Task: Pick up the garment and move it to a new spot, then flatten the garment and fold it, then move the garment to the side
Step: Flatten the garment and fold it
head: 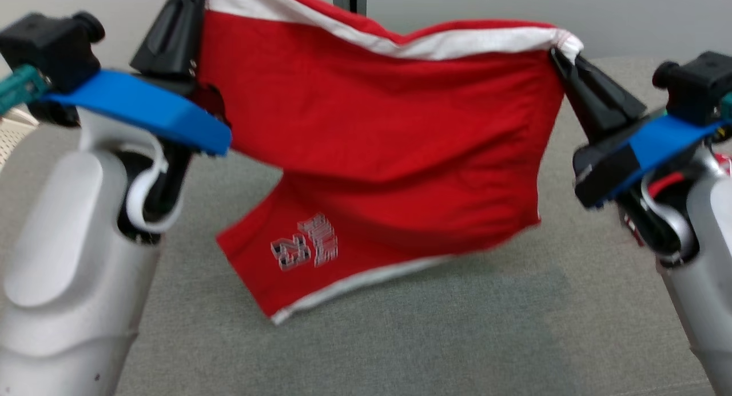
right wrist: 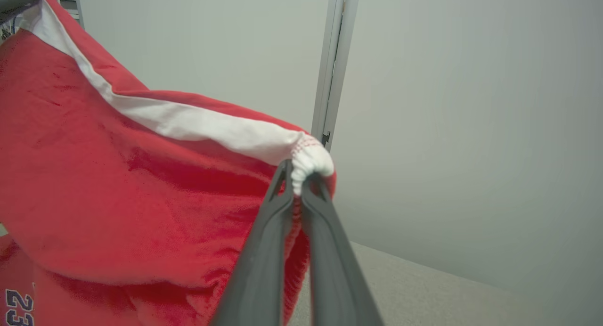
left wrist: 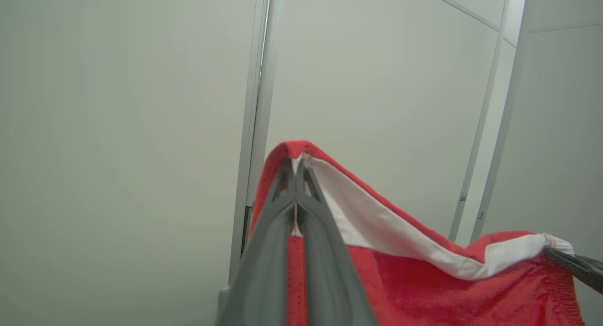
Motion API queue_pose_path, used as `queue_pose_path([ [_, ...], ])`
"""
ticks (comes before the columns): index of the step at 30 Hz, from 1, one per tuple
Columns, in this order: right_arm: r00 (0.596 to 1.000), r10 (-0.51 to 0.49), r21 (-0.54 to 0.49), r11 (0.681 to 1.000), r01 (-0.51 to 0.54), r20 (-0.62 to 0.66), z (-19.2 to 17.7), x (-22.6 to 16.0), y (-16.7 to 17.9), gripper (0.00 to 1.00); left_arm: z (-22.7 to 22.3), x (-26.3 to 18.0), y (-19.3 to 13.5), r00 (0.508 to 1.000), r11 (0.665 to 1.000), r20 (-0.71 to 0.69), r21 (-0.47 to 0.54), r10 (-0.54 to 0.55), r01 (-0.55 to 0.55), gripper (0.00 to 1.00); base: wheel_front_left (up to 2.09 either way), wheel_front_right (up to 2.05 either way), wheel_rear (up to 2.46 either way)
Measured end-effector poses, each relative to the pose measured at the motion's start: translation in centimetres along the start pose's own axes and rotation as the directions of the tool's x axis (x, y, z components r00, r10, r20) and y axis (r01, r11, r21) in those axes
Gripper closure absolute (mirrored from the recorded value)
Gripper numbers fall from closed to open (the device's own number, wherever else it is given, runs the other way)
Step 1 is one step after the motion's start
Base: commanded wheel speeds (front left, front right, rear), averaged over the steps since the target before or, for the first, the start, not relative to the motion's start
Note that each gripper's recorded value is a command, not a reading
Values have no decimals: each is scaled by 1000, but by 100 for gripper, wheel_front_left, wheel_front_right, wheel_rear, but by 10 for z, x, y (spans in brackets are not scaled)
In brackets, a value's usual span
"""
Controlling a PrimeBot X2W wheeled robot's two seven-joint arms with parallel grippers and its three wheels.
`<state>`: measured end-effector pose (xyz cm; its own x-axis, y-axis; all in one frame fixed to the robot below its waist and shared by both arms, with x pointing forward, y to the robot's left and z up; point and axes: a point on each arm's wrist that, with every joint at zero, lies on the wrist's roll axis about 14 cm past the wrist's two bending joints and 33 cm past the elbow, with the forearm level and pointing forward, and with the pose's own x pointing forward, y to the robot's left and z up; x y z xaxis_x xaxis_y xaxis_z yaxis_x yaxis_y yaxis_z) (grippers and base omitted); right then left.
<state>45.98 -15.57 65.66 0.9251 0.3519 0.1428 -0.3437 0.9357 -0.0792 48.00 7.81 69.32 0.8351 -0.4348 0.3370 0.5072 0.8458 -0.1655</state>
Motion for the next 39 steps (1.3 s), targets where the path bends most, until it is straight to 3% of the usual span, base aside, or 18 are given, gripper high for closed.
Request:
queue_pose_path([
  [9, 994, -47, -66, 996, 54, 104, 5, 95, -24, 100, 0, 94, 59, 996, 989, 43, 124, 74, -79, 100, 0, 0, 0],
  [14, 996, -67, -45, 997, 70, 53, -43, 123, -27, 100, -42, 115, 69, 997, 993, 7, 90, 74, -75, 100, 0, 0, 0],
  [19, 997, -30, -7, 1000, 29, -67, -115, 131, -6, 100, -109, 92, 88, 990, 993, -84, 34, 112, -110, 100, 0, 0, 0],
  [25, 986, 37, 52, 998, -28, -163, -169, 109, 26, 100, -155, 37, 100, 972, 981, -158, -50, 176, -186, 100, 0, 0, 0],
  [32, 996, 34, 145, 989, -22, -87, -151, 60, 37, 100, -131, -28, 83, 973, 971, -100, -98, 208, -218, 100, 0, 0, 0],
  [39, 995, 69, 197, 979, -55, -67, -141, -11, 71, 100, -116, -105, 24, 978, 973, -101, -121, 185, -196, 100, 0, 0, 0],
])
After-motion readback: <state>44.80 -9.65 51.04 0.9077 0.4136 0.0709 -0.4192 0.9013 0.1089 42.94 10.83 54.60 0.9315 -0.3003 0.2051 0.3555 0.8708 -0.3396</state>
